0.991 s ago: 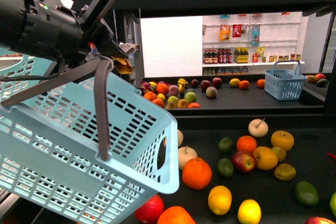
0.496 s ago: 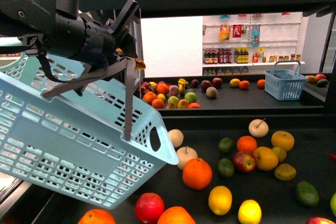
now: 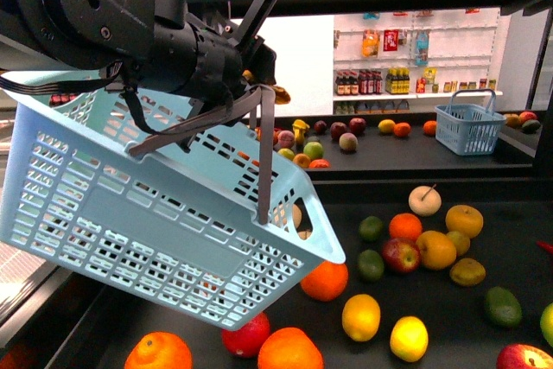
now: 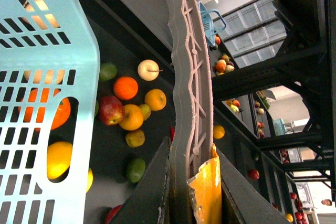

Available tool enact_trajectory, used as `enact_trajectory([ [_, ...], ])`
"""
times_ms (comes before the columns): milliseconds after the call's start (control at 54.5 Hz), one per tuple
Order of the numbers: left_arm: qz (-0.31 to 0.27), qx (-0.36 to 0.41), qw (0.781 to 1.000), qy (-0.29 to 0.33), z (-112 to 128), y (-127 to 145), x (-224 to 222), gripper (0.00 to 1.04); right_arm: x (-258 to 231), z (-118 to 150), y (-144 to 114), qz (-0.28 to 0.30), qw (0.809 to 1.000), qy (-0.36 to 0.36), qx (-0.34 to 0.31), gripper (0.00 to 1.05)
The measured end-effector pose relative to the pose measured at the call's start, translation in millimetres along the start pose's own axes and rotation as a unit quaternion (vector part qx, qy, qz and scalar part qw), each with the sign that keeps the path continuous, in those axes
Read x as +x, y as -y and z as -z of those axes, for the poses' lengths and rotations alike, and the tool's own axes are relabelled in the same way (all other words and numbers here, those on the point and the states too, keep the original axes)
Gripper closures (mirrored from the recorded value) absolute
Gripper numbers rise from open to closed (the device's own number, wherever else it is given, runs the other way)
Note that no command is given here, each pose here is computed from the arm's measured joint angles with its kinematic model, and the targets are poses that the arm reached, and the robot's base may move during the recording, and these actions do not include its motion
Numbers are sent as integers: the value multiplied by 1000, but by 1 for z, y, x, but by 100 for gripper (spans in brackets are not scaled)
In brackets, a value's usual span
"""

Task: Pick lemon from shelf

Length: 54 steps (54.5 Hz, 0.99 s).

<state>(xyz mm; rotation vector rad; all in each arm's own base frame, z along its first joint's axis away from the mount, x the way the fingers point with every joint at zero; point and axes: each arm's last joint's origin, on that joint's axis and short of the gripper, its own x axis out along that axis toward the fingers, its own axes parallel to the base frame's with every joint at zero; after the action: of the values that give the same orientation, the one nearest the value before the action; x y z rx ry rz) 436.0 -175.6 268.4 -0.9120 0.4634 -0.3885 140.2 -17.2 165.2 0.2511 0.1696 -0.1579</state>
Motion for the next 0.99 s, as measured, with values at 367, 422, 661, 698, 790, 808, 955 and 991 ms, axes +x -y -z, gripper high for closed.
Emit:
enact_trajectory([
  [367,1,0,1000,-2,2,1,0,91,158,-22,54,-7,990,-134,37,7],
  [422,0,0,1000,0,2,1,0,91,182,-18,59,-7,986,-160,37,7],
  [661,1,-1,1000,-2,2,1,0,91,265,15,59,-27,966,-257,12,7],
  [698,1,-1,1000,-3,2,1,0,91,275,20,54,-29,963,-267,4,7],
  [790,2,-1,1000,-4,2,1,0,91,296,30,38,-33,959,-282,-15,7],
  [808,2,-1,1000,-4,2,1,0,91,301,32,35,-34,958,-285,-18,7],
  [955,1,-1,1000,-2,2,1,0,91,337,52,5,-40,949,-309,-41,7],
  [991,0,-1,1000,-1,2,1,0,91,344,59,-1,-39,947,-315,-47,7],
])
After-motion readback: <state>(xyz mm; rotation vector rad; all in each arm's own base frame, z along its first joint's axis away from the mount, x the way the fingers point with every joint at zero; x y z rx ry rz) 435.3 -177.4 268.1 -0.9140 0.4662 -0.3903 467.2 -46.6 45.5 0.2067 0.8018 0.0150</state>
